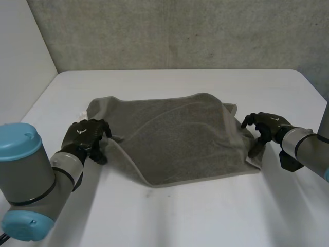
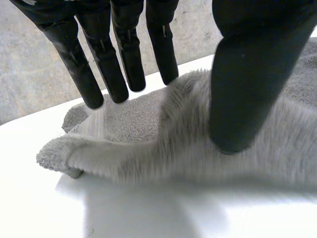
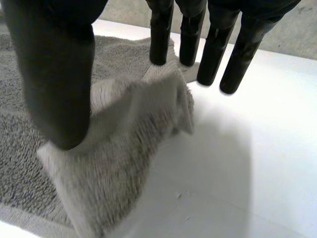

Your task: Fold the towel.

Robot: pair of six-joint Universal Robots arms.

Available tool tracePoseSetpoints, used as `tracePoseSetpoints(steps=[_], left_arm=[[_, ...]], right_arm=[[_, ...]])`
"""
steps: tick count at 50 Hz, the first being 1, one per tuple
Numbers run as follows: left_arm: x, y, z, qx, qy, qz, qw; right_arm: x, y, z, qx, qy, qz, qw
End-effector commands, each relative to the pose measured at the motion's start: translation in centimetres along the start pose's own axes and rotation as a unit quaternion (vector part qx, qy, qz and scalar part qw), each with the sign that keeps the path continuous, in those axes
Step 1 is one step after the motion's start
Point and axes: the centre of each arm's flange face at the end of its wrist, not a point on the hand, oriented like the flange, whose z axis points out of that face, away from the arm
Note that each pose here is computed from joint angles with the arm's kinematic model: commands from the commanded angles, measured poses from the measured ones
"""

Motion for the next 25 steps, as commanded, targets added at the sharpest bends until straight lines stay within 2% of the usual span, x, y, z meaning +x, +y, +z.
tracePoseSetpoints(steps=[1,7,13,15,18,20,25], left_arm=[[0.0,-1.6,-1.0,0.023,0.001,0.001,1.000],[0.1,-4.3,-2.0,0.069,0.003,0.003,0.998],[0.2,-6.2,-2.4,0.102,0.006,0.008,0.995],[0.5,-6.6,-2.2,0.108,0.025,0.012,0.994],[0.8,-6.5,-2.0,0.103,0.040,0.014,0.994],[1.5,-6.1,-1.8,0.090,0.076,0.017,0.993],[2.4,-4.4,-0.3,0.054,0.126,0.043,0.990]], right_arm=[[-0.5,-1.7,-1.7,0.029,-0.003,-0.023,0.999],[-1.2,-3.1,-3.2,0.053,-0.016,-0.060,0.997],[-2.4,-3.4,-4.7,0.065,-0.033,-0.144,0.987],[-2.6,-2.8,-5.3,0.060,-0.033,-0.189,0.980],[-2.7,-2.4,-5.6,0.055,-0.034,-0.210,0.975],[-2.8,-1.1,-5.8,0.041,-0.038,-0.242,0.969],[-2.9,0.7,-5.9,0.035,-0.039,-0.267,0.962]])
